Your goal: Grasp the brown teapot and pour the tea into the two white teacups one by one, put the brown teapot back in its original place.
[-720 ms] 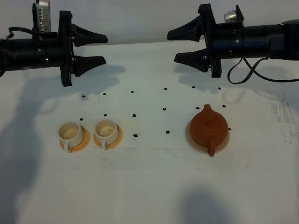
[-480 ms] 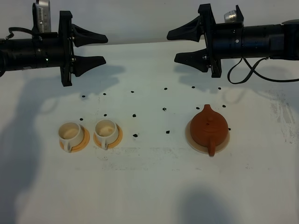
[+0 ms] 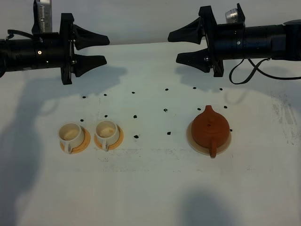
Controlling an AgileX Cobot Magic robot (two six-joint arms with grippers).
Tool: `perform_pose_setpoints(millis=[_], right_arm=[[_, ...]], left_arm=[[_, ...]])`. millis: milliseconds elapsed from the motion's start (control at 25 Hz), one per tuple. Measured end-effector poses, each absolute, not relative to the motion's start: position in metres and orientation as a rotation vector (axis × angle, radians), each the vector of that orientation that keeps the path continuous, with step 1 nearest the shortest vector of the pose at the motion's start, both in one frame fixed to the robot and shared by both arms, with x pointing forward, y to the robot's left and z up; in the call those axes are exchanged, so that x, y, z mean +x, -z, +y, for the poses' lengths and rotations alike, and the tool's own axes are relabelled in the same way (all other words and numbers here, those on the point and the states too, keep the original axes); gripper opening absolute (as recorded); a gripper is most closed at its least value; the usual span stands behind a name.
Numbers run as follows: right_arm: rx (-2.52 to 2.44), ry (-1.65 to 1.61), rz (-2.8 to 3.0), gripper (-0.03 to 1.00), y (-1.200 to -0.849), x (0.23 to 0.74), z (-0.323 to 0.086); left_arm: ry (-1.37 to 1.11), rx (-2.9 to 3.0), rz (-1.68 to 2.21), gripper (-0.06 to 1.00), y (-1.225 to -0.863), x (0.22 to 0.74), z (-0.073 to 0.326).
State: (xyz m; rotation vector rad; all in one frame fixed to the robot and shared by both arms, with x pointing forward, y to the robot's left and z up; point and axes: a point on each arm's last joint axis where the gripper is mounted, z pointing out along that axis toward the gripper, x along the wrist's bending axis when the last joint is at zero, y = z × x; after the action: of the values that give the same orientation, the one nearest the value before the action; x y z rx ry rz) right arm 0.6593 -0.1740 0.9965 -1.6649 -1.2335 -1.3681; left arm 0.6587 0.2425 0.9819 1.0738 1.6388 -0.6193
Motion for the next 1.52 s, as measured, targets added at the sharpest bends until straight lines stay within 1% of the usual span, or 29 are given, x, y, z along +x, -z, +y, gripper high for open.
perform_pose_setpoints(millis=[240, 440, 720, 960, 1240, 1520], right_arm=[[-1.654, 1.412, -1.306, 0.57, -0.995, 0.660, -0.175], [-1.642, 1.431, -1.387, 0.57, -0.994, 0.660, -0.175], [-1.697, 1.395, -1.623, 0.57, -0.999, 0.662, -0.180], [-1.830, 1.386, -1.860, 0.55, -1.026, 0.655, -0.193], [-1.913, 1.325, -2.050, 0.55, -1.049, 0.643, -0.205], [-1.946, 1.276, -2.205, 0.55, -1.065, 0.632, -0.207]], left_arm=[[0.535, 1.145, 1.585, 0.51, -0.981, 0.660, 0.243], [0.331, 1.259, 1.575, 0.50, -0.992, 0.659, 0.250], [-0.035, 1.451, 1.530, 0.46, -1.043, 0.641, 0.264], [-0.312, 1.585, 1.529, 0.44, -1.084, 0.617, 0.277], [-0.566, 1.692, 1.548, 0.40, -1.120, 0.587, 0.292], [-0.748, 1.719, 1.571, 0.39, -1.140, 0.542, 0.302]])
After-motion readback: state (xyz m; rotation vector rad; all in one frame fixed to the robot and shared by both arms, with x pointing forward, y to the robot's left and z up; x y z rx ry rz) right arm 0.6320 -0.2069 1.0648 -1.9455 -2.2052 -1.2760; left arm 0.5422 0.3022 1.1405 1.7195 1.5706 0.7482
